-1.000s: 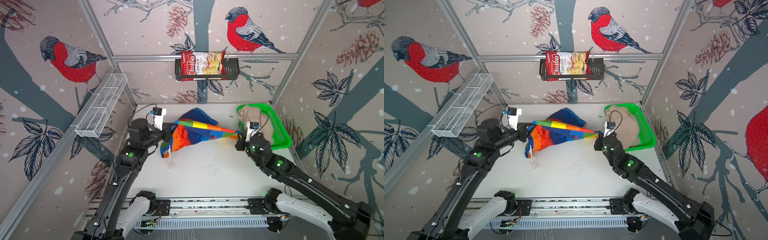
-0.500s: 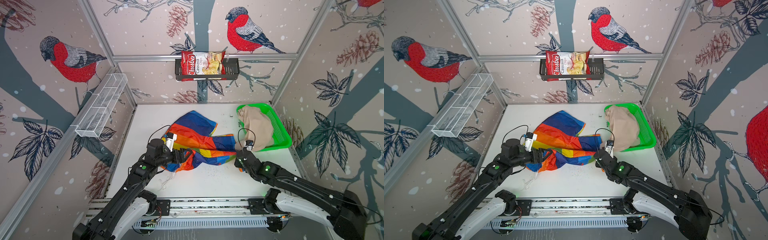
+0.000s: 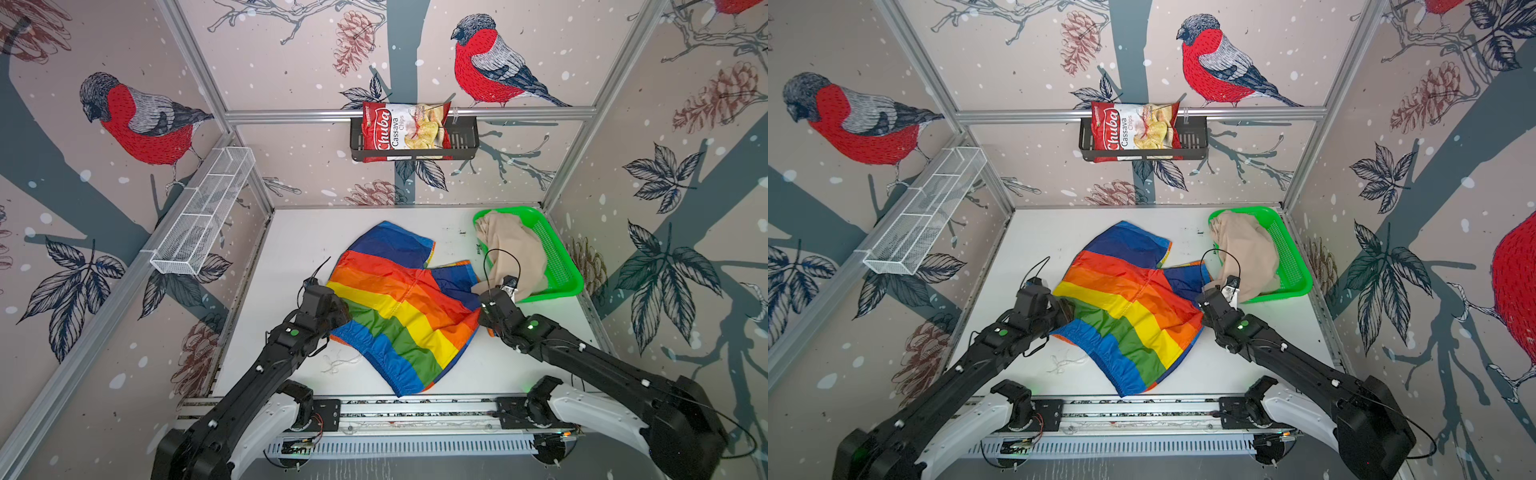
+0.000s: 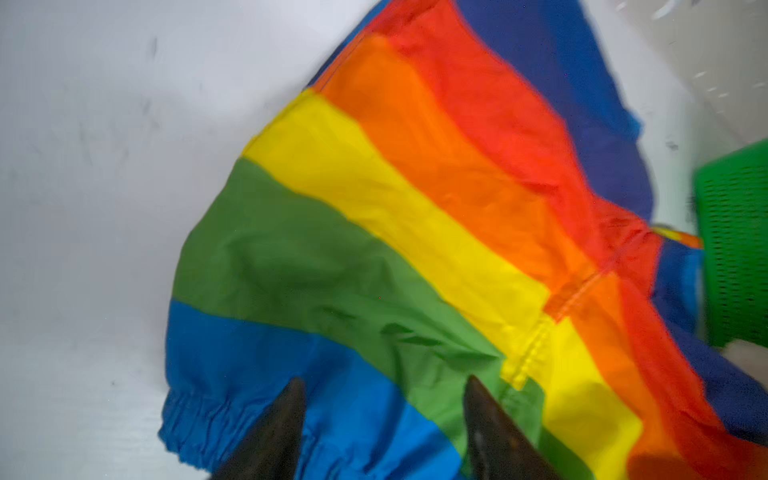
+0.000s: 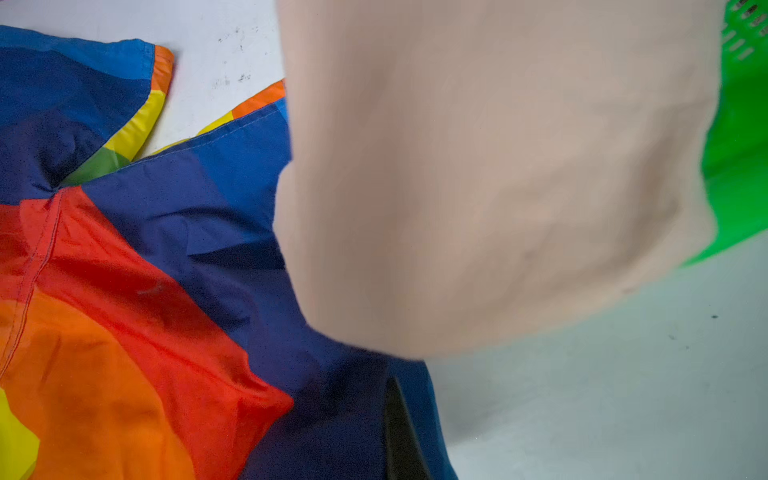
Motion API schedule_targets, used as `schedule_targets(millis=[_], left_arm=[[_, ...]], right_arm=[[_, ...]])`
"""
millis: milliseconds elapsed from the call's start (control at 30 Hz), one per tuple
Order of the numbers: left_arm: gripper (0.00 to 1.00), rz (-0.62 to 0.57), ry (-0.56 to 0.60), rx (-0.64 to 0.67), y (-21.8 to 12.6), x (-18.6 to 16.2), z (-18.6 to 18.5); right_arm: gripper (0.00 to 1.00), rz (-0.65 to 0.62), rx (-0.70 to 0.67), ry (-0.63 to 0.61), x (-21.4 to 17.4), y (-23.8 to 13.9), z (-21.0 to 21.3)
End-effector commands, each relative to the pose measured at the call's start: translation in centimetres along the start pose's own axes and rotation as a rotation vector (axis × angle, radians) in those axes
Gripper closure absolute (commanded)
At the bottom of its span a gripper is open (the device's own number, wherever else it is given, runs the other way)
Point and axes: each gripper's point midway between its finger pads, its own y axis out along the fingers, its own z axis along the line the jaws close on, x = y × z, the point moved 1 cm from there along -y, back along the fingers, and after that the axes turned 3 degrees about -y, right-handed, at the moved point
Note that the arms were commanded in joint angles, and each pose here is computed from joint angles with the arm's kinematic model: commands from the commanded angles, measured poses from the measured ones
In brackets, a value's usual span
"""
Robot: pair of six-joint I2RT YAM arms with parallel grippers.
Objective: Fold and stack the shorts
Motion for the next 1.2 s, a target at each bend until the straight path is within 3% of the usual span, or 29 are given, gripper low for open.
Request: schedule_targets(millis=[0,67,233,433,633,833,967,1033,1100,1167], left_arm=[[0.65,-0.098,-0.085,-0.058,1.4,2.3,-1.4],[0.71,-0.103,-0.07,-0.036,2.5,2.6,-1.3],[0.99,-0.105,-0.093,-0.022,5.9,3.6,-0.9],[1.0,-0.179,-0.075,-0.037,9.2,7.7,-2.4],[1.0,-0.224,-0.017,-0.102,14.1,14.8,-6.3],[0.98,-0.095,0.131,-0.362,19.6,21.1,-14.5],[0.89,-0.033,0.215,-0.39,20.2,21.7,-17.8],[0.67,-0.031,0.265,-0.395,19.2,20.5,-18.9],[0.39,-0.023,0.326,-0.356,18.2,18.7,-19.6],[0.27,-0.002,0.374,-0.305,17.9,16.6,-19.6]], right_arm=[[1.0,-0.013,0.038,0.002,0.5,-0.2,0.7],[1.0,-0.022,0.048,0.006,0.6,-0.3,0.8],[1.0,-0.033,0.076,0.007,0.9,-0.4,1.4],[1.0,-0.022,0.102,-0.009,0.9,-0.2,2.7],[1.0,0.0,0.166,-0.105,-1.0,-0.6,6.9],[1.0,0.021,0.262,-0.273,-4.1,-1.9,13.0],[1.0,0.041,0.291,-0.309,-5.4,-1.9,15.1],[1.0,0.045,0.268,-0.295,-5.5,-1.4,14.9],[1.0,0.051,0.263,-0.266,-5.1,-0.9,14.4],[1.0,0.064,0.276,-0.233,-4.5,-0.5,14.0]])
